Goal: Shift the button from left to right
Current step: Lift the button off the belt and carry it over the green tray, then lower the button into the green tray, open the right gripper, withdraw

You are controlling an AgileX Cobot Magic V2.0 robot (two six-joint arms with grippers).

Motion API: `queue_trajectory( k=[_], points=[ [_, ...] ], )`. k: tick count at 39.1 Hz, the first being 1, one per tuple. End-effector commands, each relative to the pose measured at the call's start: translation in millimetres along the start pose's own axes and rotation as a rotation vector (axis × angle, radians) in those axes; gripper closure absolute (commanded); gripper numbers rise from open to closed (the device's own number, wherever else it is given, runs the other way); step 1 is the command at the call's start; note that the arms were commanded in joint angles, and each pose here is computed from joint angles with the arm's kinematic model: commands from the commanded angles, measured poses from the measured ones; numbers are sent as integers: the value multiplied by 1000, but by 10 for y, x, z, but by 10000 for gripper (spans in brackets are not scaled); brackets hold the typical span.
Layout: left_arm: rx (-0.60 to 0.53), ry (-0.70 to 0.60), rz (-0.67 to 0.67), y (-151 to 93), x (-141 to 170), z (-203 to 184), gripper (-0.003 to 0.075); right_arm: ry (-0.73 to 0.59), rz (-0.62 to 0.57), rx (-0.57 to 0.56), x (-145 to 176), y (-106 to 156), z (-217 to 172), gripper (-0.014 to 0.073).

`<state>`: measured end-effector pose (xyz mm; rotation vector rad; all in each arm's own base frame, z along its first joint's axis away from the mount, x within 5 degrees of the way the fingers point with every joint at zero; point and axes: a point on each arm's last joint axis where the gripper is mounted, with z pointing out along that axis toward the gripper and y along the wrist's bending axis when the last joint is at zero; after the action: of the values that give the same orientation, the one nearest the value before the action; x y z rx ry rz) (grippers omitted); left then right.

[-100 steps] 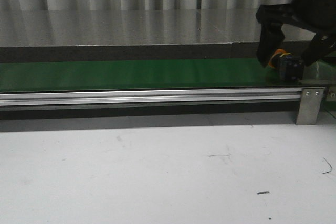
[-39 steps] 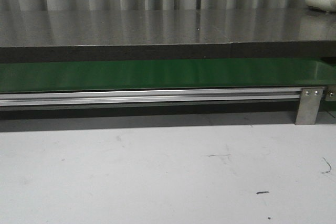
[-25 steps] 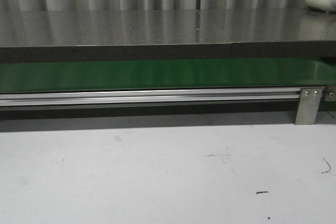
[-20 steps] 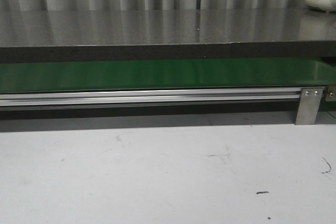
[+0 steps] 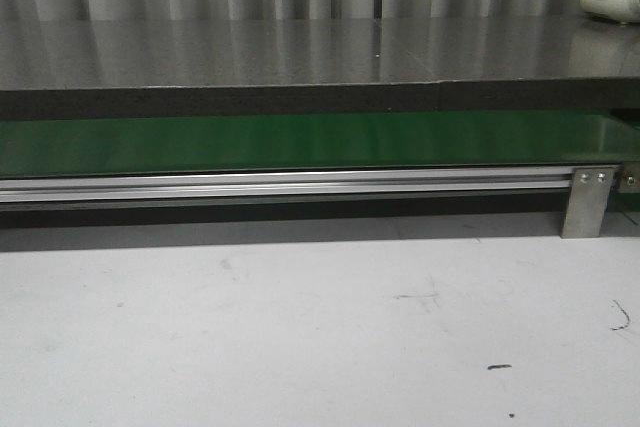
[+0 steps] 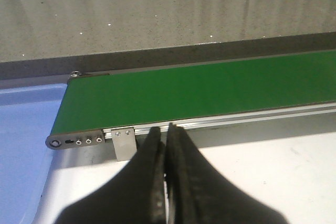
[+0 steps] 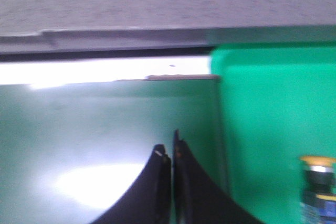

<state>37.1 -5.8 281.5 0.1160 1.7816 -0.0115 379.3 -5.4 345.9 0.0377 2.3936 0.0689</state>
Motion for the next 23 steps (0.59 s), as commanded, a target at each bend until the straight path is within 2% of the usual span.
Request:
queue_trajectory(
  k=[1,6,10,16,23],
  points=[
    [2,-93,-14,6,-144,-22,741,-161,-54,-40,-115,233,-396,659],
    [2,-93,-14,6,-144,-22,741,-231,-87,-82,28,412,-611,664],
    [2,-93,-14,6,-144,-22,741,-267,-98,-102,220,457,-827,664],
    [2,-93,-14,6,-144,-22,741,-326,-98,-108,603,417,-1049,664],
    [2,-93,-14,6,-144,-22,741,-503,-85,-108,1137,320,-1303,664]
  ],
)
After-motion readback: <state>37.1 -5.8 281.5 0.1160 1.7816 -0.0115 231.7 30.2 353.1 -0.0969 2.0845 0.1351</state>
